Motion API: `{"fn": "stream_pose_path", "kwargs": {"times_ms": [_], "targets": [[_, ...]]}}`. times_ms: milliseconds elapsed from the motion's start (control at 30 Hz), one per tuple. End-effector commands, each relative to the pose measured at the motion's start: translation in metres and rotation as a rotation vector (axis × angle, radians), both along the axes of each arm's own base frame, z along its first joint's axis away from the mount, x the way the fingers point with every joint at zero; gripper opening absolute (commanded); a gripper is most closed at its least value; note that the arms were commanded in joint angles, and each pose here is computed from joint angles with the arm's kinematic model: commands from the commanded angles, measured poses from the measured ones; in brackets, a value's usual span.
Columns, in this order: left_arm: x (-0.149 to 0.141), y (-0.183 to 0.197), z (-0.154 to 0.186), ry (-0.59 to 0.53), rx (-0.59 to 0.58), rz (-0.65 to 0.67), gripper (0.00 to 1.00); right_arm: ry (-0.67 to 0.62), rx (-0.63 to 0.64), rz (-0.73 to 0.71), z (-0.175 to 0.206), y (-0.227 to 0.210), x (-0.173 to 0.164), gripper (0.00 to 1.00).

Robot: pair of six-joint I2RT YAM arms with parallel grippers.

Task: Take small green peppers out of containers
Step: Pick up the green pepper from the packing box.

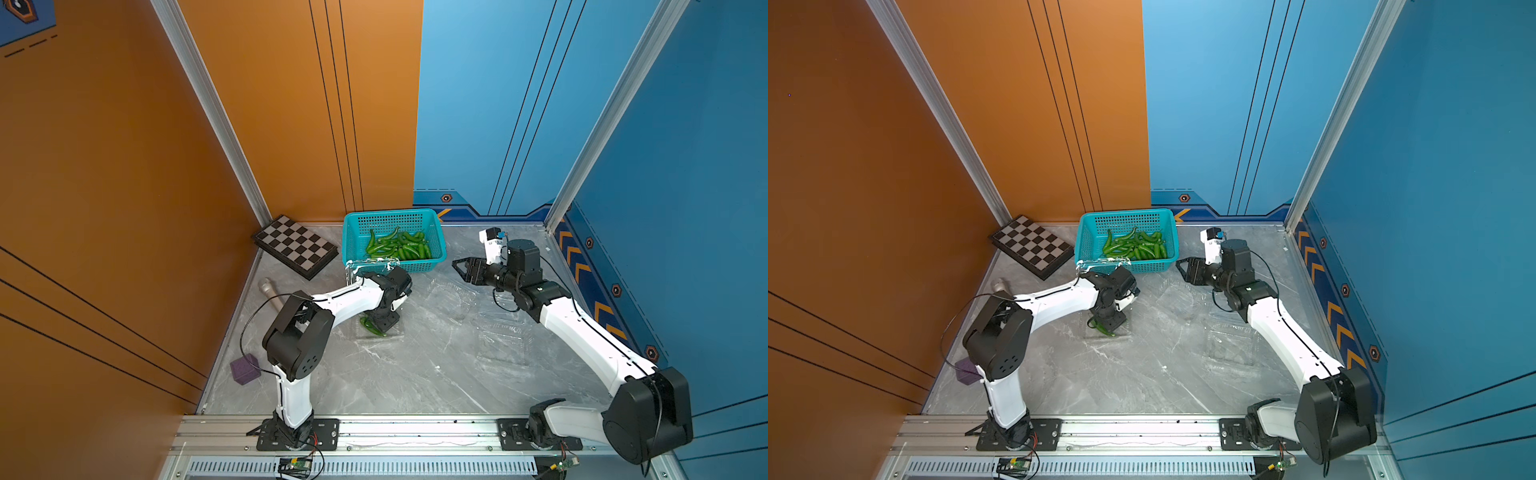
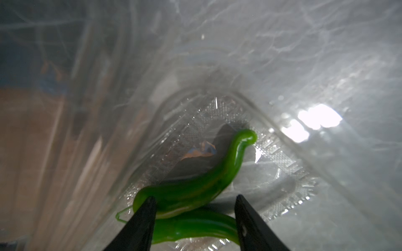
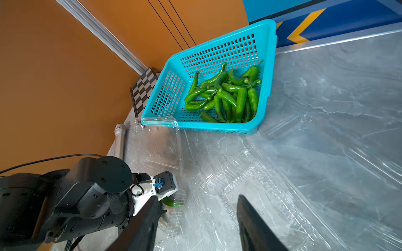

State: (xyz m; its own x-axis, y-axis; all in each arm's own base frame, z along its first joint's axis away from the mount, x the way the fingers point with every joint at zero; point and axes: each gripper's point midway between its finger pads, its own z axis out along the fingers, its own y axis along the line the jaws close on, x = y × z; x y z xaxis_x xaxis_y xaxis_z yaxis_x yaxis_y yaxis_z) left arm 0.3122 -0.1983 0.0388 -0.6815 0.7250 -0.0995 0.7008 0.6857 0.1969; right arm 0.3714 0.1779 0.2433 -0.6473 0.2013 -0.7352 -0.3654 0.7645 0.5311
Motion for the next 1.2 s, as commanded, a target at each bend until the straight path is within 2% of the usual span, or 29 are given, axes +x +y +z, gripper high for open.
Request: {"fn": "stream_pose_path", "kwargs": {"times_ms": [0, 333, 600, 800, 1000, 1167], "targets": [[-0.001, 0.002, 0.002, 0.014, 0.021, -0.019, 0.59, 0.018, -0.008, -0.026, -0.004, -0.006, -0.002, 0.59], [0.000, 0.002, -0.013, 0.055, 0.044, -0.011, 0.56, 0.010, -0.002, -0.020, 0.000, -0.006, -0.004, 0.59], [-0.001, 0.003, -0.013, 0.081, 0.030, 0.025, 0.46, 0.012, -0.004, -0.020, -0.001, -0.005, -0.003, 0.58], [-0.002, 0.006, -0.015, 0.095, 0.030, 0.070, 0.20, 0.016, -0.002, -0.008, -0.001, -0.002, -0.003, 0.57], [0.003, 0.008, -0.005, 0.065, 0.028, 0.090, 0.08, 0.010, -0.005, -0.001, 0.001, 0.002, -0.004, 0.57], [0.007, 0.010, 0.012, 0.021, -0.004, 0.119, 0.04, 0.010, -0.007, 0.008, 0.001, 0.006, -0.004, 0.57]]}}
